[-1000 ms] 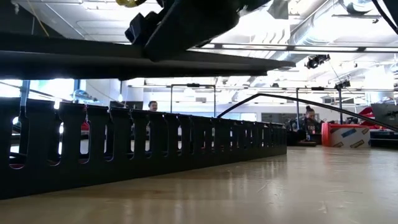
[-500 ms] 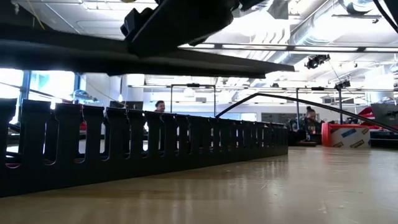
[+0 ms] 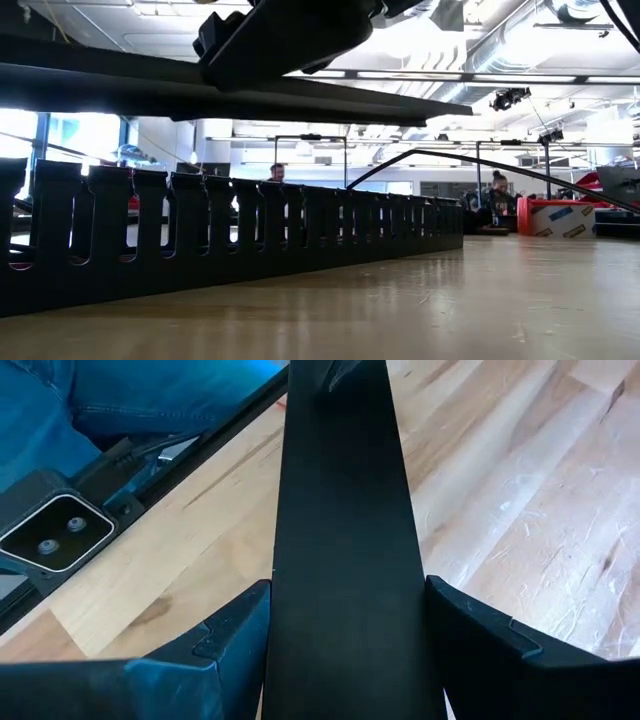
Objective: Ziptie cables
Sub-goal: Close the black cable duct with the black cable duct cover
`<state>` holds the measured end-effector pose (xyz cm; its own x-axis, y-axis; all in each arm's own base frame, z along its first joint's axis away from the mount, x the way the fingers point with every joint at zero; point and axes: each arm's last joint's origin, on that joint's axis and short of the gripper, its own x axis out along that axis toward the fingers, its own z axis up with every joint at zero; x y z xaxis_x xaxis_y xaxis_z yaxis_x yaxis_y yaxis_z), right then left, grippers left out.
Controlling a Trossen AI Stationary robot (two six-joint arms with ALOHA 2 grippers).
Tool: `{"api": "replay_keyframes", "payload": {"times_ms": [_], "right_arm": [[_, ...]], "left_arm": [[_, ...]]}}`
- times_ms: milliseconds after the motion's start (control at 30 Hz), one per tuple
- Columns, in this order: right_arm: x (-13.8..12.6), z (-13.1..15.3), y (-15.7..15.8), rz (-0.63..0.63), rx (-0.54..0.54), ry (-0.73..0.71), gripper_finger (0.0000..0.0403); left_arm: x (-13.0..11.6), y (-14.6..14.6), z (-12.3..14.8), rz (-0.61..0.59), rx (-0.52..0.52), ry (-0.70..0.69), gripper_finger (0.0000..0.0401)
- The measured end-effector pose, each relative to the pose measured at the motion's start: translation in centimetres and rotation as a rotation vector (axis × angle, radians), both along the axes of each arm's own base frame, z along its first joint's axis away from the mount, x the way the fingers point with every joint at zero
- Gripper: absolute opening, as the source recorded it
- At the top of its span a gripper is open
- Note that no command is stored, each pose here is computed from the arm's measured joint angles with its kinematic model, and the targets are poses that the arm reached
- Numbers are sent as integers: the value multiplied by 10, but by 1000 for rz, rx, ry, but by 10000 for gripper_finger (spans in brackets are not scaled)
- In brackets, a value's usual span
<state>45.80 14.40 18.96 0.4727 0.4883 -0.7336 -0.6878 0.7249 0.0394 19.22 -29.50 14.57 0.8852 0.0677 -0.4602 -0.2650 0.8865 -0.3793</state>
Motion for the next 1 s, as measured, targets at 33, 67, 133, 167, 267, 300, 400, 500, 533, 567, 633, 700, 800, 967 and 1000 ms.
{"api": "replay_keyframes", "payload": {"times_ms": [33,67,133,167,267,300,400,500,533,567,633,700,800,967,1000], "right_arm": [[0,0,0,0,0,1,212],[1,-2,0,0,0,3,212],[1,-5,-1,-2,-2,8,212],[2,-10,-1,-2,-4,16,212],[2,-14,-1,-6,-6,31,212],[3,-14,-1,-7,-5,30,212],[3,-13,-1,-7,-2,22,212],[3,-13,-1,-2,0,21,212],[3,-12,0,2,1,14,212],[4,-12,0,2,4,5,212],[5,-11,0,-2,10,-6,212],[6,-10,0,-3,14,-14,212],[6,-10,0,-6,18,-21,212],[6,-10,-2,-22,19,-5,212],[6,-10,-3,-25,17,2,212]], "left_arm": [[0,0,-1,2,-2,1,0],[0,0,-1,2,-1,2,0],[0,0,-1,1,-4,2,0],[0,0,-1,2,-4,1,0],[0,0,-1,2,-6,1,0],[0,0,-1,2,-6,1,0],[0,-1,-3,4,-3,1,0],[0,-1,-4,3,1,2,0],[1,-1,-3,5,1,-4,0],[1,-1,-3,5,1,-8,0],[1,-2,-2,5,-7,-13,0],[1,-2,-2,1,-7,-16,0],[1,-2,-1,0,-9,-19,0],[1,-2,-2,-3,3,-15,0],[1,-2,-3,-3,6,-14,0]]}}
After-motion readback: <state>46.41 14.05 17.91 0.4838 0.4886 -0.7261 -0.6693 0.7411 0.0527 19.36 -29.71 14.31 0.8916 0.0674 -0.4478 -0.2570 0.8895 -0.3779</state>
